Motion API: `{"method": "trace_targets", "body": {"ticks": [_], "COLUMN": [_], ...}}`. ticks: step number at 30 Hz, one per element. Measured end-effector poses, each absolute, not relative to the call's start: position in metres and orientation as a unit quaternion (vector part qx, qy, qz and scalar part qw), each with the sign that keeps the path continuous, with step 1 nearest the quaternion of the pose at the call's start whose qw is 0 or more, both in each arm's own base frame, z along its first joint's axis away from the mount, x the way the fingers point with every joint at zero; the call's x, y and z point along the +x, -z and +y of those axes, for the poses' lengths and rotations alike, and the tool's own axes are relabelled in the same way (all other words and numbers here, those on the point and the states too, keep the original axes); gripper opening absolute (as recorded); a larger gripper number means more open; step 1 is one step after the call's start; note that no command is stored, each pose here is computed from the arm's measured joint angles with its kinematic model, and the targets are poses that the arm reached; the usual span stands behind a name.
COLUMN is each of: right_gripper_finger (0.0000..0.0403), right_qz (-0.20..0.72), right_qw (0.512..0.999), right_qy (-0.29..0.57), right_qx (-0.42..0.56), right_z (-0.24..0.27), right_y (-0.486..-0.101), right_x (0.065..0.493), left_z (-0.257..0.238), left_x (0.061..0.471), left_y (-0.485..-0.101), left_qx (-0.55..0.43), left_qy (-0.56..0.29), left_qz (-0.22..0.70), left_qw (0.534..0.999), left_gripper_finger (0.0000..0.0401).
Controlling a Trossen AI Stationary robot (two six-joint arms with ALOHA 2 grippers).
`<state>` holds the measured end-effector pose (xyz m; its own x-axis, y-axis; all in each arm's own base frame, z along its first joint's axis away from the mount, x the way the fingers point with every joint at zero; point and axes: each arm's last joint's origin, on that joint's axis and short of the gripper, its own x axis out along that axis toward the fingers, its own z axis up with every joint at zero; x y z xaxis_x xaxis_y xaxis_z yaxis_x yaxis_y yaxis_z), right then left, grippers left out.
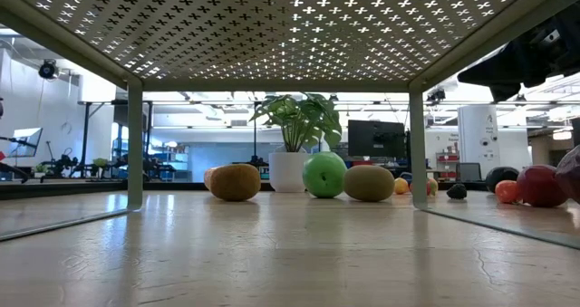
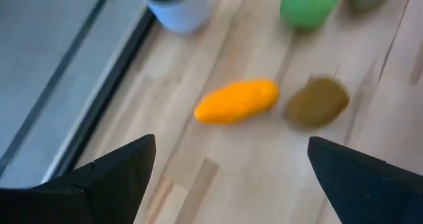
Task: Pick & Place Fruit
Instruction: Put the kiwi into the red strainer
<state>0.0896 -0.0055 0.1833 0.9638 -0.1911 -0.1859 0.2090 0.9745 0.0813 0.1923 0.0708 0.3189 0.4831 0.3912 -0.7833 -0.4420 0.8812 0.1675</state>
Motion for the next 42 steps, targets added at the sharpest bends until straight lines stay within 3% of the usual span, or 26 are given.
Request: {"method": "trace_targets", "body": {"ticks": [7,16,28,42], "right_gripper_finger": [0.0009,0.0008,0.0008,0.0009], "right_qz": [0.089,0.089,0.089,0.089], "right_qw": [0.990,0.990,0.990,0.990], "right_qy": [0.101,0.101,0.101,0.101], "right_qx": [0.050,0.050,0.050,0.050], "right_z": [-0.006,-0.006,-0.006,-0.006], "right_y": [-0.183,-0.183,-0.183,-0.183], "right_x": [0.090,0.090,0.090,0.090], "left_z": [0.070,0.070,0.067,0.062], "left_x": [0.189,0.196,0.191,0.197], "left_y": [-0.282,-0.242,-0.222,-0.209], "left_qx": [-0.034,-0.084,-0.077,-0.035], "left_qy": [-0.239,-0.250,-0.224,-0.144], "left_qz": [0.491,0.449,0.475,0.444], "left_qw": [0.837,0.854,0.848,0.884], "left_gripper_finger": [0.0399,0.0399,0.0399,0.0399]}}
